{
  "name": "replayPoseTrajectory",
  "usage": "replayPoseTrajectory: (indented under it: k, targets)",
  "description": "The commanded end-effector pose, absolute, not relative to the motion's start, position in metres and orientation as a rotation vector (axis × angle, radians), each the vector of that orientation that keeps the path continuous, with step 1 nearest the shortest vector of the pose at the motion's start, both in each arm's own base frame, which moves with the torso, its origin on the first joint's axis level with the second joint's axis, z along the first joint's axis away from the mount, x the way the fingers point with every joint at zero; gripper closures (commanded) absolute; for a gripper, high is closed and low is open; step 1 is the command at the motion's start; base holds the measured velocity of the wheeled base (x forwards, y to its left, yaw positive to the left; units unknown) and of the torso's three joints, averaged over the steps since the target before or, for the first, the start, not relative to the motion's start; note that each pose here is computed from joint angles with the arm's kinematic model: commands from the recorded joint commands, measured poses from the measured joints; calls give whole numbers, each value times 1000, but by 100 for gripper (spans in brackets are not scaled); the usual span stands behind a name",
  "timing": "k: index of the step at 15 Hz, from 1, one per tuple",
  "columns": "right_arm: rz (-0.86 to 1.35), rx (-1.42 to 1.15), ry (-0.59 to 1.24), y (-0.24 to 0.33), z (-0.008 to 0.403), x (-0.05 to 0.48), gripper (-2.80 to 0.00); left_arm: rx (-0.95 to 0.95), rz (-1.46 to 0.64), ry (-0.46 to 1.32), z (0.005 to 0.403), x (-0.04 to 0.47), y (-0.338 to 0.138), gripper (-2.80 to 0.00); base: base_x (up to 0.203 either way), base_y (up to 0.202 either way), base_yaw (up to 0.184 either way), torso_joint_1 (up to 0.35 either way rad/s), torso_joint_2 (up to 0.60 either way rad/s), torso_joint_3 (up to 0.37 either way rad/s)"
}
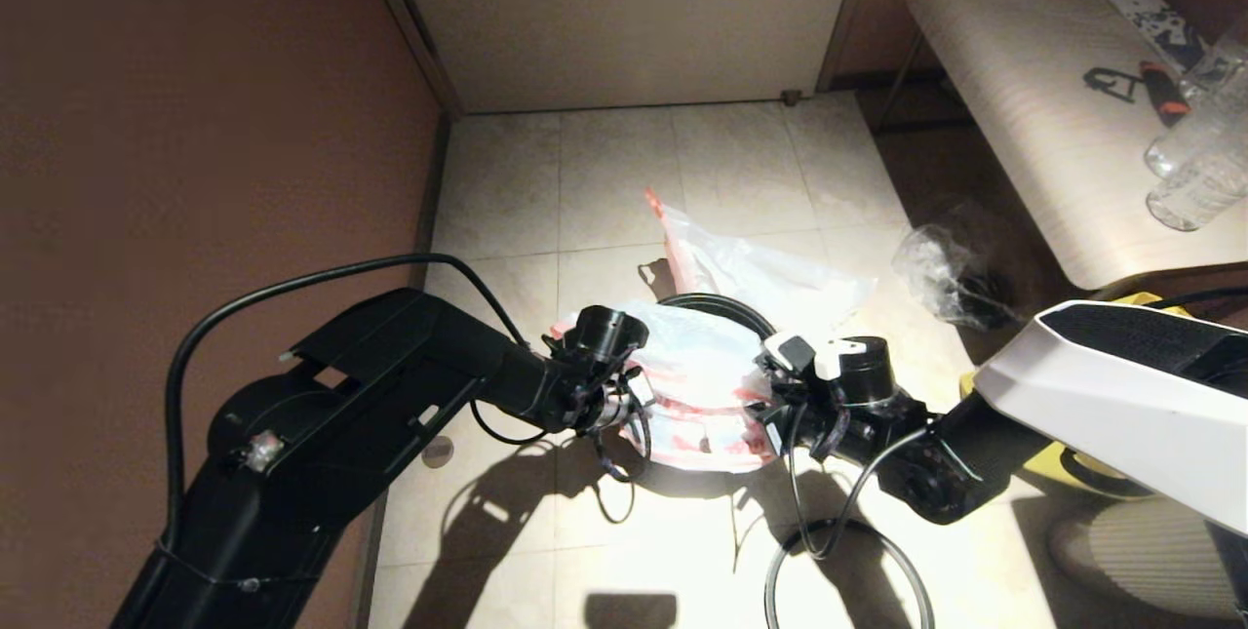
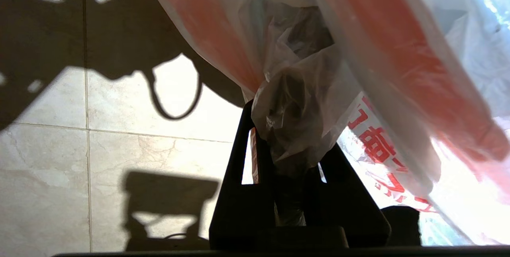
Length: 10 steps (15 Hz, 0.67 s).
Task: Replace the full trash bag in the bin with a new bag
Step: Put the new garbage bag on the trash can
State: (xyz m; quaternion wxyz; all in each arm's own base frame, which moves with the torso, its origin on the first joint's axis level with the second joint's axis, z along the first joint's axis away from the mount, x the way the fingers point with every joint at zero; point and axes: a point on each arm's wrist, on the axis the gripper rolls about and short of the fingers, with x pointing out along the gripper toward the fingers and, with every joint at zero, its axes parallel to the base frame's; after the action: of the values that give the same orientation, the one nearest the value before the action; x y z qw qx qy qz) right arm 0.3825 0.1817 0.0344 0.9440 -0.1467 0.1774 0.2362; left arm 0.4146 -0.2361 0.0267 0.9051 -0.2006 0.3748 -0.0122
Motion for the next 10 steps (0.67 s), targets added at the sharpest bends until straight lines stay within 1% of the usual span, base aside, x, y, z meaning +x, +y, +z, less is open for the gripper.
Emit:
replayPoseTrajectory:
  k: [1, 4, 7, 10]
  targets:
    - [477, -293, 337, 180, 45, 380, 0, -418, -23, 772, 27, 415, -236, 0, 0, 0, 0, 0, 0, 0]
    - [422, -264, 352, 156, 51, 380, 0, -418, -22, 774, 26, 415, -236, 0, 0, 0, 0, 0, 0, 0]
    - [350, -212, 315, 130, 51, 388, 0, -418, -23, 772, 26, 415, -237, 0, 0, 0, 0, 0, 0, 0]
    - [334, -207, 364, 125, 28, 395, 0, -419, -21, 772, 26, 416, -236, 0, 0, 0, 0, 0, 0, 0]
